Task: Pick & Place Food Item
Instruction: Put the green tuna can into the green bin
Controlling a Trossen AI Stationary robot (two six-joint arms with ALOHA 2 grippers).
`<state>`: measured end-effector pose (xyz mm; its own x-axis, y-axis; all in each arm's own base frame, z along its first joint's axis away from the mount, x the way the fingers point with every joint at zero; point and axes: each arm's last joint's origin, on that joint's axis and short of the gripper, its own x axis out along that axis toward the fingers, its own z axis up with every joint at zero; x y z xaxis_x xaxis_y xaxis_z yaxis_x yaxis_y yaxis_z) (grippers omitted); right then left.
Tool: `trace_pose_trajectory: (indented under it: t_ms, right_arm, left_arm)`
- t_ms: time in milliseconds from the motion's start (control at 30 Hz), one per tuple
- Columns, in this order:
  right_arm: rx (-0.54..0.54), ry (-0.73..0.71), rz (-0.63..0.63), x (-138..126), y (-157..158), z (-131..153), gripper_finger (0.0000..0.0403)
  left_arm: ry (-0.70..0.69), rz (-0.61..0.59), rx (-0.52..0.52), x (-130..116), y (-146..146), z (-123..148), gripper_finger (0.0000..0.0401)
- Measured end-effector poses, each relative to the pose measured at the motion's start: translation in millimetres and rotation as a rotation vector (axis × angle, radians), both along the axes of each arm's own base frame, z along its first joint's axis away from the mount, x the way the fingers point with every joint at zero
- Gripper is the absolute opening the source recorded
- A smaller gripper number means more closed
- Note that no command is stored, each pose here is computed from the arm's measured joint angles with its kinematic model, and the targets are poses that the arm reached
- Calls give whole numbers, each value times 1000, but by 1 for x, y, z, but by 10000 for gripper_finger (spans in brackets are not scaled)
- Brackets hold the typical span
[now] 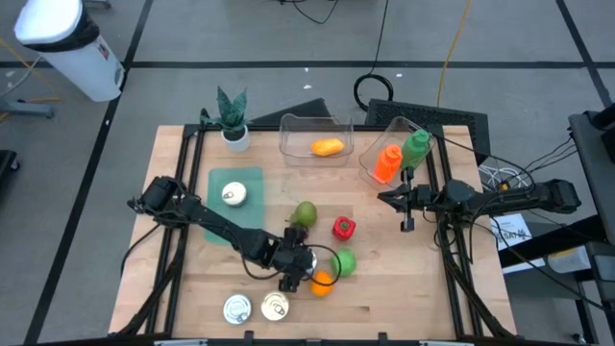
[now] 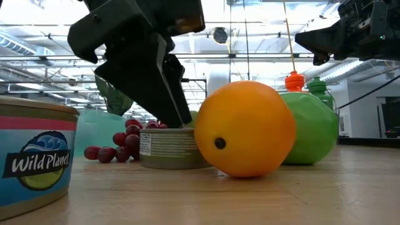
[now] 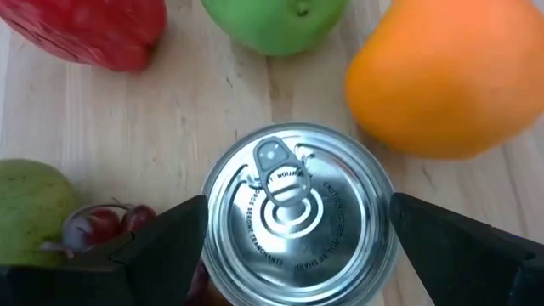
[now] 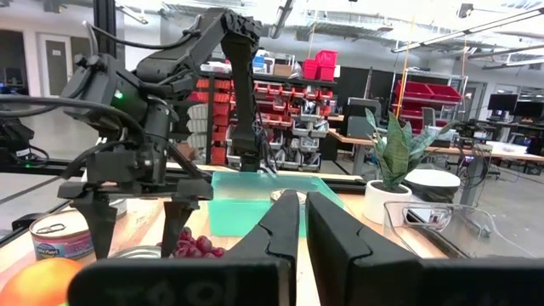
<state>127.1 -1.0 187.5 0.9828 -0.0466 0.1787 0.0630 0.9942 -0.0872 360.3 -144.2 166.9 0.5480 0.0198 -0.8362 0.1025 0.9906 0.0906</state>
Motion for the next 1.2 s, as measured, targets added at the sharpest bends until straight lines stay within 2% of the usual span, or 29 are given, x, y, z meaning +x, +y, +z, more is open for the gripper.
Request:
trace_pose_trajectory:
  t_ms: [300, 533, 800, 933, 1200]
  right_arm:
    - [0, 0, 0, 0, 0, 0, 14]
    - [0, 0, 0, 0, 0, 0, 13]
    - [0, 2, 0, 0, 0, 0, 13]
    - [0, 1, 0, 0, 0, 0, 14]
    - [0, 1, 0, 0, 0, 0, 13]
  left_arm:
    - [18, -48, -118, 2, 1, 4, 364]
    - [13, -70, -131, 0, -5, 5, 360]
    - [40, -38, -7, 0, -14, -20, 375]
    - [39, -21, 99, 0, -16, -30, 376]
    - [18, 29, 261, -1, -10, -34, 374]
